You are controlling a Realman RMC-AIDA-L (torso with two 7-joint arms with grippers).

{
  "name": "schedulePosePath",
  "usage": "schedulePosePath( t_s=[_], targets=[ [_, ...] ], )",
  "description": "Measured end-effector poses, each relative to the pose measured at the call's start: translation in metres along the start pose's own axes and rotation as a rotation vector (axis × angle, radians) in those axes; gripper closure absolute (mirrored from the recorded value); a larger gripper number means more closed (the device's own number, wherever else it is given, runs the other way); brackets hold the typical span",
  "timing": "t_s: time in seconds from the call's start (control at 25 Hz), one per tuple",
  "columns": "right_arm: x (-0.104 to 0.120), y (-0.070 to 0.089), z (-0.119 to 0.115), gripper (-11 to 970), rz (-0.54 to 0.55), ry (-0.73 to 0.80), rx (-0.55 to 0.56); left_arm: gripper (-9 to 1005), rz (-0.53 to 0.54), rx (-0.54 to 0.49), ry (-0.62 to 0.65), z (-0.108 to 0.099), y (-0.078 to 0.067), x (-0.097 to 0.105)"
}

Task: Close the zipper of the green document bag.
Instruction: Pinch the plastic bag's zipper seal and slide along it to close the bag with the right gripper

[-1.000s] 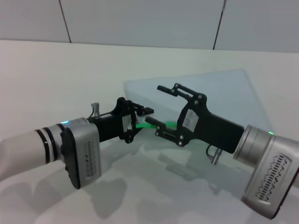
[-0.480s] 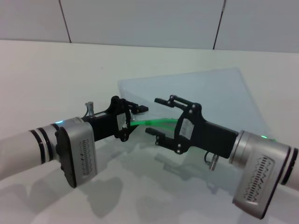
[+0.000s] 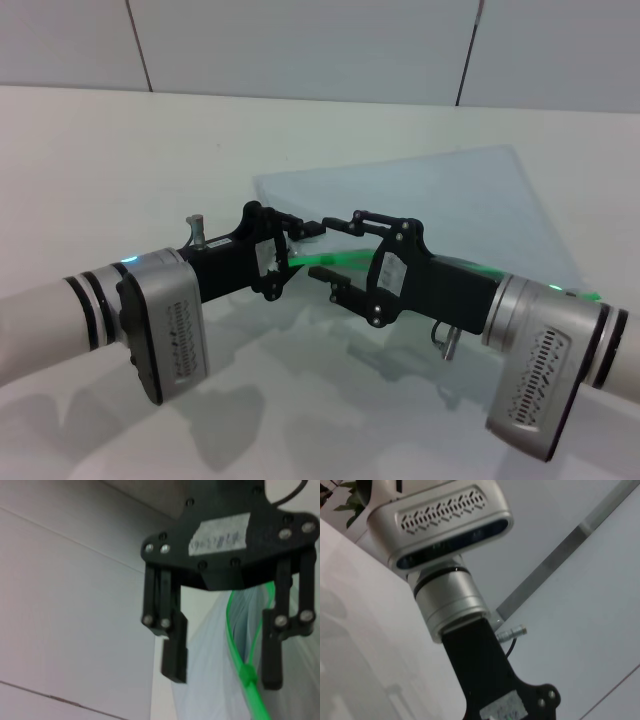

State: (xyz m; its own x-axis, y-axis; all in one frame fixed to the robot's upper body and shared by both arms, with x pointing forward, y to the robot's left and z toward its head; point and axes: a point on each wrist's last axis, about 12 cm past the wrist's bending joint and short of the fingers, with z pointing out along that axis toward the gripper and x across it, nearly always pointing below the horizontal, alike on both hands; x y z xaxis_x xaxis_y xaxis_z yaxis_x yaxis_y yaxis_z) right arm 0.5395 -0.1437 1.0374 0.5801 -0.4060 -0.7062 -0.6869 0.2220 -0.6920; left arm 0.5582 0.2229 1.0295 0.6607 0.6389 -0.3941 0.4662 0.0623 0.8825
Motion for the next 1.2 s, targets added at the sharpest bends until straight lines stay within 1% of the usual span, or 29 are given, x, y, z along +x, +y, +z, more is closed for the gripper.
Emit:
schedulePosePath(
  t_s=[0.24, 0.44, 0.56, 0.8, 1.2],
  targets=[
    [-0.0006, 0.0009, 0.003, 407, -0.05, 0.011, 0.004, 919, 0.008, -0.007, -0.001, 0.0001, -0.0007, -0.001],
    [-0.0021, 0.0024, 0.004, 557, -0.061, 0.007, 0.005, 917, 0.006, -0.014, -0.003, -0.0006, 0.0, -0.0009],
    [-0.0021, 0.0025, 0.004, 669, -0.062, 0.007, 0.004, 915, 0.005, -0.017, -0.006, -0.0013, 0.0003, -0.001],
    [-0.0021, 0.0028, 0.0038, 693, -0.064, 0.007, 0.002, 912, 0.006, -0.018, -0.007, -0.0016, 0.0004, -0.0008],
    [-0.002, 0.0051, 0.0095, 769, -0.085, 0.031, -0.027, 907, 0.008, -0.018, -0.007, -0.0015, 0.0006, -0.0009]
  ],
)
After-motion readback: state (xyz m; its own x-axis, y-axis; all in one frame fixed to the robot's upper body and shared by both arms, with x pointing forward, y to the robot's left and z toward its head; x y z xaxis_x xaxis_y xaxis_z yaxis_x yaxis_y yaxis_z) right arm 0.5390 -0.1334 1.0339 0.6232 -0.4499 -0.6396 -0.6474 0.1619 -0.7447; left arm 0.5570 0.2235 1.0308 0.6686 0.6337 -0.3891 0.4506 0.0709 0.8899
